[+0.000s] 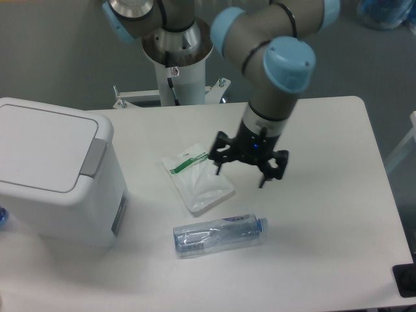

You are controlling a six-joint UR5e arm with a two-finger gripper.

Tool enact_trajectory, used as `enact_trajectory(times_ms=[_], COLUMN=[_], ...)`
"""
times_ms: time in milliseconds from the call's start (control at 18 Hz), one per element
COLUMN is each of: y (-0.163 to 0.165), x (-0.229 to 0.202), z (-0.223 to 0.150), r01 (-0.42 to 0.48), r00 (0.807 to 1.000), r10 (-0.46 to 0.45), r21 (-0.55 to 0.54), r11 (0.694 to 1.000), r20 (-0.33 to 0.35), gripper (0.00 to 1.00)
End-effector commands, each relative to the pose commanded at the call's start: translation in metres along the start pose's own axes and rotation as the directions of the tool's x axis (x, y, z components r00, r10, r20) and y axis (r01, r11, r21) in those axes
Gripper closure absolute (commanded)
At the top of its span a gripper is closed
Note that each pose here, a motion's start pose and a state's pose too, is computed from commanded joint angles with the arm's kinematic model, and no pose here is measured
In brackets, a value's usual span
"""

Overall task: Open the trash can
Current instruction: 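Lower the open gripper onto the lid edge of the trash bin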

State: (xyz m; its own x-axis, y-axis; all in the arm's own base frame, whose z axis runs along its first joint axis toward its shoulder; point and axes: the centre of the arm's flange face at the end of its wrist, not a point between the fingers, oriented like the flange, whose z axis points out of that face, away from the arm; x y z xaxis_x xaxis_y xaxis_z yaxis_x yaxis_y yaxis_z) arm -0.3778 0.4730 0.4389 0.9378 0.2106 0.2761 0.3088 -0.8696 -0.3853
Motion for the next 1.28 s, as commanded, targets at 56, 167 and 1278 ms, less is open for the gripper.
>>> enact_trajectory(times_ms=[56, 167, 1278], y=[-0.003, -0.009, -0.018], x=[0.007, 0.024, 0.131], z=[-0.006, -0.019, -0.001], r01=[0.033, 0.078, -0.032], r00=[0.999, 0.994, 0.975], r10=[-0.032, -0.071, 0.068], r21=[0.032, 0.092, 0.167], r11=[0.999, 0.993, 0.985], r20=[-0.026, -0.082, -0.212], gripper=[0.00, 0.00, 0.00])
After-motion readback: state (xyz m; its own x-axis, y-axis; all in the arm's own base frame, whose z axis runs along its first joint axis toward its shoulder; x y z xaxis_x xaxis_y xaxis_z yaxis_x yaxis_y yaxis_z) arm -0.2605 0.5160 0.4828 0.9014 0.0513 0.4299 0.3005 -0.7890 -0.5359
